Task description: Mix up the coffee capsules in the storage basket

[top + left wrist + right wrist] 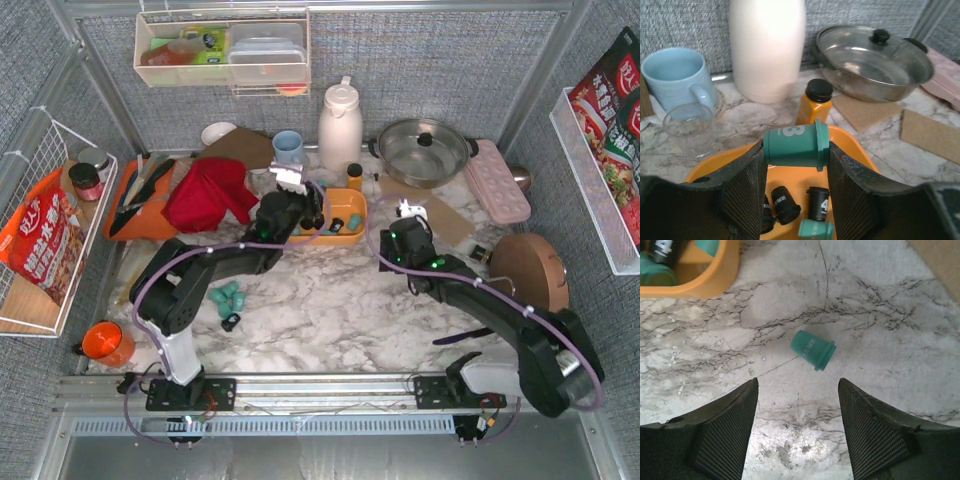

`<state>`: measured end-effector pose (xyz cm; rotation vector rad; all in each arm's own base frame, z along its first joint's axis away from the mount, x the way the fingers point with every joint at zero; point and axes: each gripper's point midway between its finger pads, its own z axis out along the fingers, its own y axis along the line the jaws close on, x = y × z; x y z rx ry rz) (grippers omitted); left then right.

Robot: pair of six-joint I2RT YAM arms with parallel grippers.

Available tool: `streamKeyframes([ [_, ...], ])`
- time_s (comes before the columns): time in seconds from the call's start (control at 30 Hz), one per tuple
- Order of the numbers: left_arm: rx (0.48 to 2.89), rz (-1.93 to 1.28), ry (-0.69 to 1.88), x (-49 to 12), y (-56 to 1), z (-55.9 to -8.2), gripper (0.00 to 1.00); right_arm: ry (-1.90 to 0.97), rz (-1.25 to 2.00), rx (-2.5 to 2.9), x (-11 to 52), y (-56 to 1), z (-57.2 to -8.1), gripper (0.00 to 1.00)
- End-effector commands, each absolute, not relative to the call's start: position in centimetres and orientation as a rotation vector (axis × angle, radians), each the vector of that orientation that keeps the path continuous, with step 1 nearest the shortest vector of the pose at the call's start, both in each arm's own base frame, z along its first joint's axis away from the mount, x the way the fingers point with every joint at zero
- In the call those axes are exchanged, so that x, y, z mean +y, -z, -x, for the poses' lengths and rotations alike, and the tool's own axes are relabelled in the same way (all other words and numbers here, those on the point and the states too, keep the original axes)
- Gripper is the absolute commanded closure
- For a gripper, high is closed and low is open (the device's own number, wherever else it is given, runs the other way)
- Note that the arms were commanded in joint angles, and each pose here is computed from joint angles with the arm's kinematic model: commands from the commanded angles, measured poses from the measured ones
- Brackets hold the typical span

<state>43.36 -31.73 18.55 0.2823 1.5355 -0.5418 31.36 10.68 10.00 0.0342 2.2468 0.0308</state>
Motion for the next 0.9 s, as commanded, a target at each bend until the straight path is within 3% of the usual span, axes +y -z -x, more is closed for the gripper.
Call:
streamKeyframes([
  [0.0,1.812,-0.241,0.509,-31.1,-13.4,-44.3,0.45,-0.025,-0.154,2.274,10.9,-8.7,-32.7,0.29],
  [0.43,1.841,-0.258,0.532,-31.8,-12.0,-44.8,0.28,0.076,-0.245,2.386,9.6,-3.7,-34.2,0.25],
  [0.57,1.796,-0.269,0.546,-31.4,-13.9,-44.1,0.19,0.081,-0.246,2.405,9.6,-2.8,-34.6,0.28],
  [0.67,1.764,-0.275,0.530,-30.6,-16.0,-43.5,0.03,0.087,-0.244,2.409,9.5,-2.3,-34.8,0.32],
  [0.87,1.761,-0.253,0.490,-28.1,-18.6,-41.3,0.01,0.097,-0.240,2.418,9.4,-1.8,-35.2,0.40],
])
